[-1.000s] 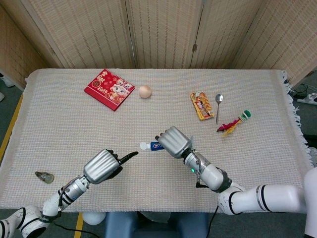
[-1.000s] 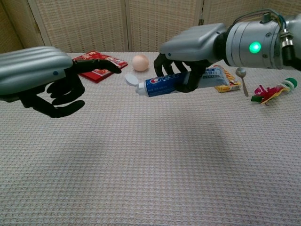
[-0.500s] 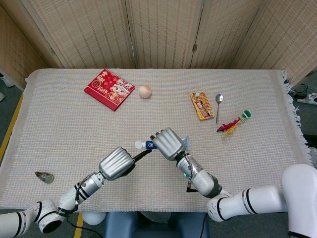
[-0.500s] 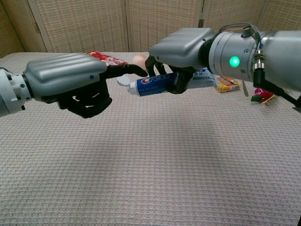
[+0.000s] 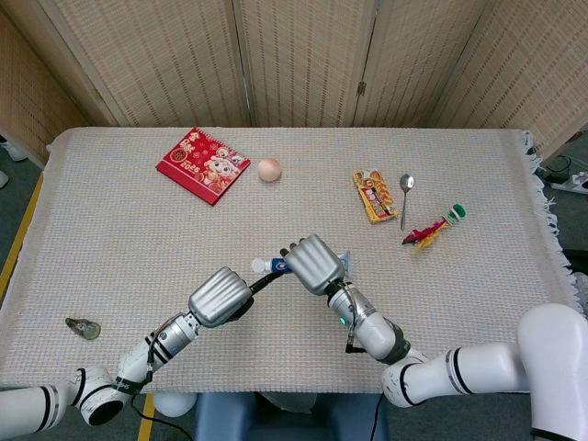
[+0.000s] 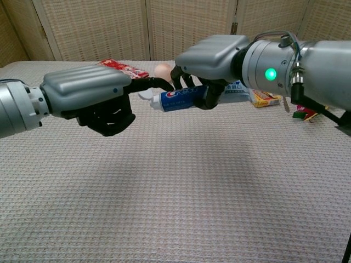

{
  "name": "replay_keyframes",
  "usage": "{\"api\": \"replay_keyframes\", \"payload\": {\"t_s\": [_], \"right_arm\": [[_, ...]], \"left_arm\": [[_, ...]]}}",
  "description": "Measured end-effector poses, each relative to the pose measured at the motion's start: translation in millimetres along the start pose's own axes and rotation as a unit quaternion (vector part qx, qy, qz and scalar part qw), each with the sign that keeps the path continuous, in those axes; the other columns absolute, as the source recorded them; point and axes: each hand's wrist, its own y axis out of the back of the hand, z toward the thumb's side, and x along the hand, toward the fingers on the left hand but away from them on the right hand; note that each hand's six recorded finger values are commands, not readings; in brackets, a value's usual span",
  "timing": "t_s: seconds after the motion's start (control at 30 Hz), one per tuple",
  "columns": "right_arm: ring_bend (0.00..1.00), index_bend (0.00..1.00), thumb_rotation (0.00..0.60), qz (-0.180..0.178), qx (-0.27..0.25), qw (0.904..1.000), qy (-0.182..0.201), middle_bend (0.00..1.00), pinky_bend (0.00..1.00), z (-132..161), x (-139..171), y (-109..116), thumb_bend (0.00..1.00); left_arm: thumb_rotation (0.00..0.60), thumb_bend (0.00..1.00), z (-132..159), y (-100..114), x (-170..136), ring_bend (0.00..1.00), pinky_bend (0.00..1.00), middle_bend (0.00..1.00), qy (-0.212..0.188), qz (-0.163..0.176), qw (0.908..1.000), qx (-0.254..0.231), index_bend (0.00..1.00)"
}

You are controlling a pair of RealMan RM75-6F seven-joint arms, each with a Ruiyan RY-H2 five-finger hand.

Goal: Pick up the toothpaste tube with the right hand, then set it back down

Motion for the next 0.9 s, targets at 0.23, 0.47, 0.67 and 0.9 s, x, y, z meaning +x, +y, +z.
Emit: {"api": "replay_keyframes", "payload": {"t_s": [0.23, 0.47, 0.67, 0.9], "right_arm": [[0.74, 0.74, 0.6, -0.002, 0.001, 1.0, 0.001, 0.64, 0.69, -0.7, 0.0, -2.3, 0.86], [0.76, 0.75, 0.6, -0.006, -0.004, 1.0, -0.001, 0.65, 0.69, -7.9, 3.6, -4.4, 0.87], [0.76, 0.75, 0.6, -0.008, -0.012, 0.9999, -0.003, 0.65, 0.69, -14.6, 7.5, -6.2, 0.87], [0.77, 0.76, 0.6, -0.01, -0.025, 0.9996, 0.0, 0.65, 0.69, -17.8, 11.5, -6.5, 0.87]], "left_arm": [[0.6, 0.7, -4.7, -1.5, 4.4, 0.85, 0.82, 0.94, 0.01, -0.005, 0.9999, 0.0, 0.11], [0.6, 0.7, -17.6, 0.6, -1.5, 0.85, 0.82, 0.94, 0.028, -0.003, 0.9996, 0.003, 0.12], [0.6, 0.7, -28.6, 0.6, -10.8, 0.85, 0.82, 0.94, 0.043, -0.005, 0.9991, 0.005, 0.13], [0.6, 0.7, -30.6, -3.4, -14.0, 0.85, 0.82, 0.94, 0.049, -0.012, 0.9987, 0.003, 0.14]]}}
